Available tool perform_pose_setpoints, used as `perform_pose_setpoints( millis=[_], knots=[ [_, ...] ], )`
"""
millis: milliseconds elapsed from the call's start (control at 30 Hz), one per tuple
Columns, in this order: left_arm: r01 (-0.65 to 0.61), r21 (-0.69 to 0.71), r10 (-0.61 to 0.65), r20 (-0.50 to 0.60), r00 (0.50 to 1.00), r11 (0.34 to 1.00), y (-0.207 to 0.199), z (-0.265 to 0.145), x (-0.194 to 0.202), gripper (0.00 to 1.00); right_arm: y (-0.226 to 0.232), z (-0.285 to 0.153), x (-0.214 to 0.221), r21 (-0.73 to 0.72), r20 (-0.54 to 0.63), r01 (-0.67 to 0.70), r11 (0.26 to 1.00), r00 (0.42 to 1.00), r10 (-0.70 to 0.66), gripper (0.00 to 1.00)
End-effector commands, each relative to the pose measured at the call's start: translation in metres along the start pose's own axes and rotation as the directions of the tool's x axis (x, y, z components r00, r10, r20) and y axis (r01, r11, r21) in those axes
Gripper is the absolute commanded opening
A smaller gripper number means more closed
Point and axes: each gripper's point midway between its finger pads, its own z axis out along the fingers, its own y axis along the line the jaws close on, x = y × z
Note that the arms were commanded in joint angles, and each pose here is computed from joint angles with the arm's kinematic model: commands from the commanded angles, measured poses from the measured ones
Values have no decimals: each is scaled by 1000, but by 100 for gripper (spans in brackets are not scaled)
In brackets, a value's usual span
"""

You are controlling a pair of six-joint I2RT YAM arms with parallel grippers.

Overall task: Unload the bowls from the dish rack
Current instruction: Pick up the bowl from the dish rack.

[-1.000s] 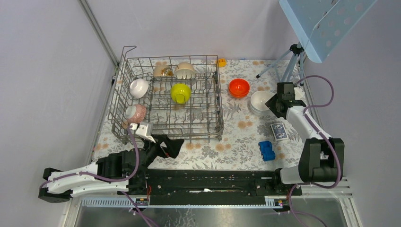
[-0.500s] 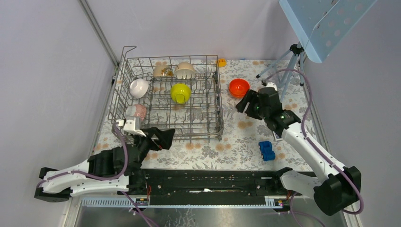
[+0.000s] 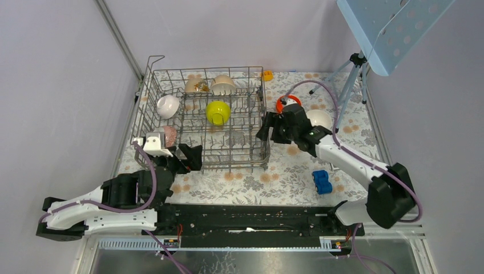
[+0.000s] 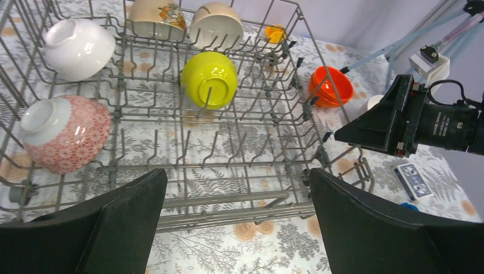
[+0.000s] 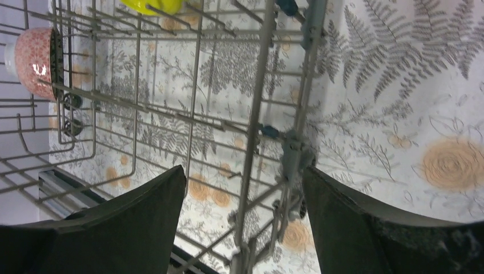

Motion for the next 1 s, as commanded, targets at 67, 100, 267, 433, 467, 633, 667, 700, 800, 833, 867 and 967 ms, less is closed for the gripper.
perform_pose_setpoints(
  millis=[67, 100, 267, 433, 467, 633, 667, 700, 800, 833, 867, 967],
  knots=[
    [-52, -98, 54, 24, 998, 994, 12, 2, -5, 99, 21, 21, -36, 2, 61, 29, 1000, 998, -29, 78],
    [-69, -107, 71, 19, 997, 992, 12, 3, -5, 99, 20, 24, -36, 12, 59, 29, 1000, 998, -29, 76],
    [-120, -140, 122, 8, 992, 983, 10, 6, -2, 99, 15, 32, -29, 19, 43, 9, 1000, 999, -10, 61],
    [-156, -155, 160, 20, 987, 976, 10, 8, -5, 99, 7, 29, -19, 33, 36, -14, 999, 999, 13, 44],
    [-165, -154, 170, 19, 985, 974, 9, 8, -5, 99, 2, 28, -18, 56, 37, -18, 998, 999, 16, 41],
    [-190, -146, 192, 1, 981, 971, 6, 11, -9, 99, -21, 15, -12, 139, 73, -26, 990, 997, 15, 32],
    [-202, -152, 203, -6, 979, 968, 6, 12, -9, 99, -26, 12, -10, 154, 73, -23, 988, 997, 12, 31],
    [-218, -156, 218, -18, 976, 963, 6, 14, -9, 99, -29, 9, -8, 164, 73, -19, 986, 997, 7, 30],
    [-271, -167, 260, -82, 962, 948, 9, 28, -3, 99, -38, 3, -2, 189, 73, -13, 982, 997, -1, 30],
    [-279, -174, 263, -108, 959, 944, 11, 35, -2, 99, -40, 1, -1, 193, 74, -11, 981, 997, -4, 29],
    [-279, -174, 258, -136, 957, 944, 14, 42, 1, 99, -41, 0, 0, 196, 72, -7, 980, 997, -7, 29],
    [-269, -202, 230, -195, 953, 942, 28, 60, 6, 99, -48, -5, 3, 211, 69, -7, 977, 998, -7, 29]
  ],
)
